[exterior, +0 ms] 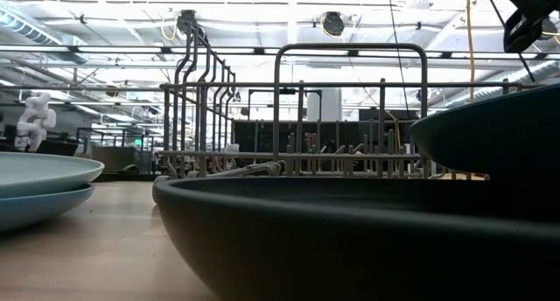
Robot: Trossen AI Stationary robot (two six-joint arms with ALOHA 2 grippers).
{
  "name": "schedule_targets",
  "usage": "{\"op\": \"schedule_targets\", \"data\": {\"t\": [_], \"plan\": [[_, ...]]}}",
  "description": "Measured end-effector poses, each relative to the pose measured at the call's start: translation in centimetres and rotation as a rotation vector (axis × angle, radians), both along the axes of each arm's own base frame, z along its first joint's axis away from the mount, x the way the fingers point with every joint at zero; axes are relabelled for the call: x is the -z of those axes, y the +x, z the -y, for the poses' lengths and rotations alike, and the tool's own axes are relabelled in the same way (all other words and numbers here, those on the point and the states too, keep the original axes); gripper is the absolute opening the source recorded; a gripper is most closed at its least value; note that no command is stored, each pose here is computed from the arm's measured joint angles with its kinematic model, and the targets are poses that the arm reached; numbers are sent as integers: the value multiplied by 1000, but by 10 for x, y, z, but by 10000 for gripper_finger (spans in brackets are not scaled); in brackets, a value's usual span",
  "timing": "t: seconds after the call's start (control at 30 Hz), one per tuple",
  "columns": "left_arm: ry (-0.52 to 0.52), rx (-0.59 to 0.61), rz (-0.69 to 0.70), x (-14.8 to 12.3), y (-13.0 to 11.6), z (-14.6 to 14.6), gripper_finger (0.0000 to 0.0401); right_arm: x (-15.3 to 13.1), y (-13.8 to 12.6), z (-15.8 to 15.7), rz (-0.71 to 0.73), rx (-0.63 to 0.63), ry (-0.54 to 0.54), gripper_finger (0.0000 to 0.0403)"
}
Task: Sort dishes
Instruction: Put the gray plate into the dish rack
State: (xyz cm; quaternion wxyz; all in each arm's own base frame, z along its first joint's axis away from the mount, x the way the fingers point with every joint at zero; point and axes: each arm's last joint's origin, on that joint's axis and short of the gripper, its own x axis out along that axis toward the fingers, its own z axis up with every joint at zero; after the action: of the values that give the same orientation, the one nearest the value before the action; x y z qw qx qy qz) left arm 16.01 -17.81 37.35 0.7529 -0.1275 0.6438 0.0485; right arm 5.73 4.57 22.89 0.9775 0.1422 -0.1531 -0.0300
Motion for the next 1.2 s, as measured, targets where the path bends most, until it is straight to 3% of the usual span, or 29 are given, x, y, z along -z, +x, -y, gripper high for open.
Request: {"op": "schedule_targets", "data": {"t": [0.23,0.43,0.67,0.8,1.1,1.2], "plan": [[-27,60,23,-8,-8,-8,256,-9,11,-15,-42,-1,-22,187],[-38,147,64,-17,-15,-16,256,-56,34,-41,-92,-7,-195,248],[-10,204,119,-22,-19,-23,256,-95,87,-86,-298,51,-337,261],[9,225,102,-16,-19,-22,256,-106,124,-110,-334,22,-378,261],[45,274,59,-2,-26,-14,256,-101,204,-156,-493,2,-530,259],[48,290,54,0,-30,-11,256,-93,229,-175,-535,-15,-641,259]]}}
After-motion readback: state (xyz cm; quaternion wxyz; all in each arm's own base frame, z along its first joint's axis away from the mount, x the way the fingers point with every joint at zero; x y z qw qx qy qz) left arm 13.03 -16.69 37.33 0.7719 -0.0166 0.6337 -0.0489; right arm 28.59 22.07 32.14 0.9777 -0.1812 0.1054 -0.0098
